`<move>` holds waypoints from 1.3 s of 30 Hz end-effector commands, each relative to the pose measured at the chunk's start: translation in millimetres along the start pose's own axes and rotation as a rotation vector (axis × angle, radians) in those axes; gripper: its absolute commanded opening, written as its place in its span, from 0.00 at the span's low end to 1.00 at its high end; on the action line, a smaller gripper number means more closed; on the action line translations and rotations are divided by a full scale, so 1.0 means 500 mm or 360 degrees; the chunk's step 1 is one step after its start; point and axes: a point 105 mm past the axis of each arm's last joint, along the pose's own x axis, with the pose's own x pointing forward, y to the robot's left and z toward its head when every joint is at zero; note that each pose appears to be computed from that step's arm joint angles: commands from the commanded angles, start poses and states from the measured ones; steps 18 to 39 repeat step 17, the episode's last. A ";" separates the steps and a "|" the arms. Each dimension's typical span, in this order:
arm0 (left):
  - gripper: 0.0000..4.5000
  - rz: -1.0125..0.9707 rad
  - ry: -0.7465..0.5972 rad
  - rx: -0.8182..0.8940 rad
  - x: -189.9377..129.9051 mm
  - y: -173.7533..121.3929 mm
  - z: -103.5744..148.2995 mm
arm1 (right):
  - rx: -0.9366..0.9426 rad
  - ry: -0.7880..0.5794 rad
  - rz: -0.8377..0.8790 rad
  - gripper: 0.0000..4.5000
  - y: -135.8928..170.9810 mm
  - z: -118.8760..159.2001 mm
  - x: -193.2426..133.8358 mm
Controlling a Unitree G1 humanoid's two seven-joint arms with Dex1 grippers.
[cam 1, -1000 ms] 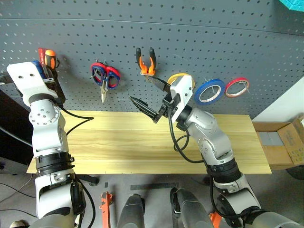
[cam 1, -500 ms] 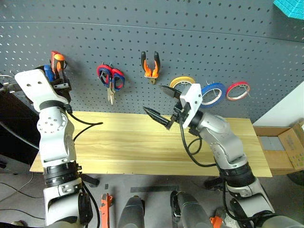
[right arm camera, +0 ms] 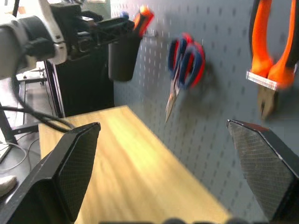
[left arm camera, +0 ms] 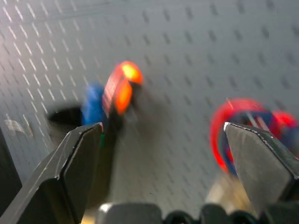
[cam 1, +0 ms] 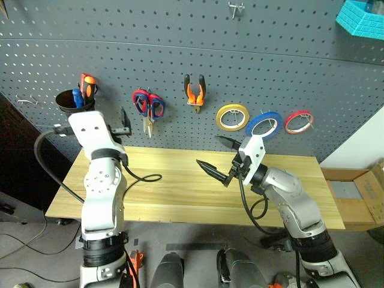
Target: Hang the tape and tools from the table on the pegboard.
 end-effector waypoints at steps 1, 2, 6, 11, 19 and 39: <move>1.00 -0.0099 0.0119 -0.0019 -0.024 -0.020 -0.032 | -0.0069 0.0005 -0.0131 1.00 -0.016 0.003 -0.009; 1.00 -0.0123 0.0166 -0.0025 -0.031 -0.023 -0.048 | -0.0060 0.0050 -0.0206 1.00 -0.026 -0.009 -0.013; 1.00 -0.0288 0.0356 0.0037 -0.056 -0.055 -0.113 | 0.0037 0.0210 -0.0542 1.00 -0.065 -0.055 -0.039; 1.00 -0.0452 0.0620 -0.0015 -0.077 -0.080 -0.191 | 0.0158 0.0488 -0.0887 1.00 -0.089 -0.123 -0.076; 1.00 -0.0588 0.0759 -0.0090 -0.091 -0.101 -0.230 | 0.0347 0.0670 -0.1074 1.00 -0.089 -0.178 -0.105; 1.00 -0.0588 0.0759 -0.0090 -0.091 -0.101 -0.230 | 0.0347 0.0670 -0.1074 1.00 -0.089 -0.178 -0.105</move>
